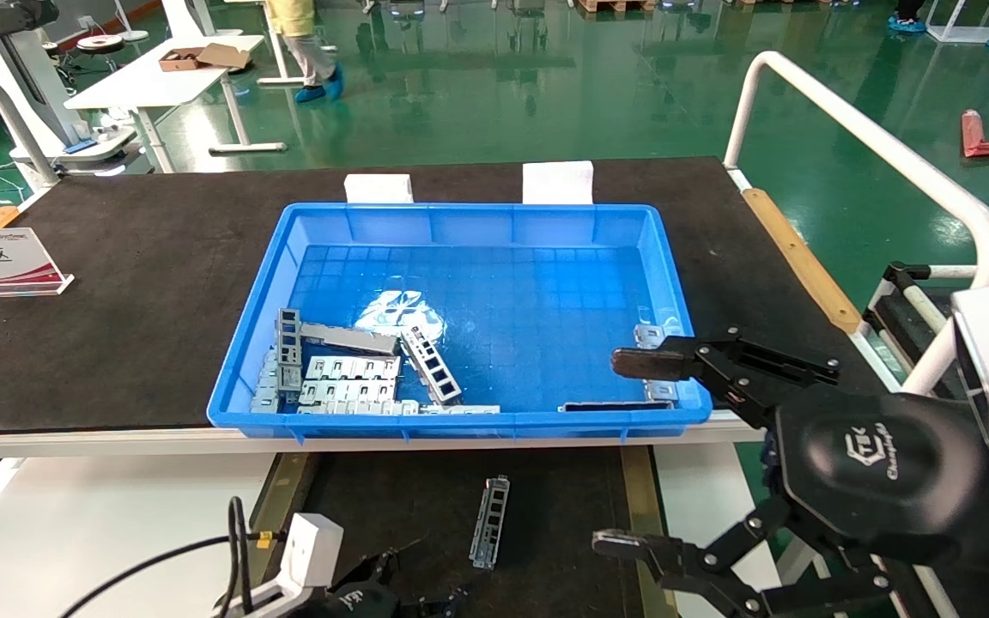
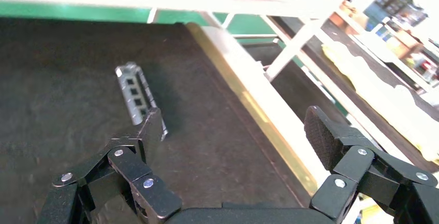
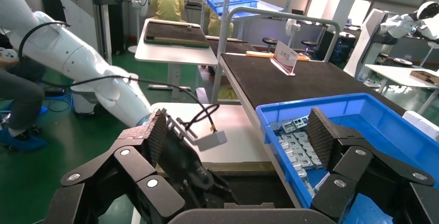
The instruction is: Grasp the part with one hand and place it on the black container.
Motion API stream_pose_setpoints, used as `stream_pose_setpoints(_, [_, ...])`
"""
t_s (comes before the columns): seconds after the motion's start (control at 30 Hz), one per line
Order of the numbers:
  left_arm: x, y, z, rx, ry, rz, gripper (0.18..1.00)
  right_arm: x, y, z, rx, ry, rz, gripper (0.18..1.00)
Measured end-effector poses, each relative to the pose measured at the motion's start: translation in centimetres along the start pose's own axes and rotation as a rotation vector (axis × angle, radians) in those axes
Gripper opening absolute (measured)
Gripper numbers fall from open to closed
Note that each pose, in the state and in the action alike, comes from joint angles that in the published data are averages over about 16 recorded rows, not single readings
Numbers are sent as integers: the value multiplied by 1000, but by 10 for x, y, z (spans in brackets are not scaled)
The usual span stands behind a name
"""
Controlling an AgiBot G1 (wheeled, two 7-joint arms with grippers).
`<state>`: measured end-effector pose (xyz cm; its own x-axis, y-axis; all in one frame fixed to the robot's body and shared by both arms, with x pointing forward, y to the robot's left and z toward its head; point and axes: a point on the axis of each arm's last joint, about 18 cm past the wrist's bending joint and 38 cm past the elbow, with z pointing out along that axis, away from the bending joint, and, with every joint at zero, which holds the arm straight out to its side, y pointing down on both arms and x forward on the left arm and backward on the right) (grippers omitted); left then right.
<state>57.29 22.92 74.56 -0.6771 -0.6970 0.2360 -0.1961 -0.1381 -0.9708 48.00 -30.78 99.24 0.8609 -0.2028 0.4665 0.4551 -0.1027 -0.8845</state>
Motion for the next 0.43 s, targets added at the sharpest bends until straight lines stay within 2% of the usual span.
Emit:
stream_pose_setpoints(0.23, [2, -20, -14, 16, 50, 44, 998, 0, 0, 0, 0, 0, 0, 986])
stream_pose_setpoints(0.43, [2, -28, -20, 27, 67, 58, 1000, 0, 0, 0, 0, 0, 0, 998])
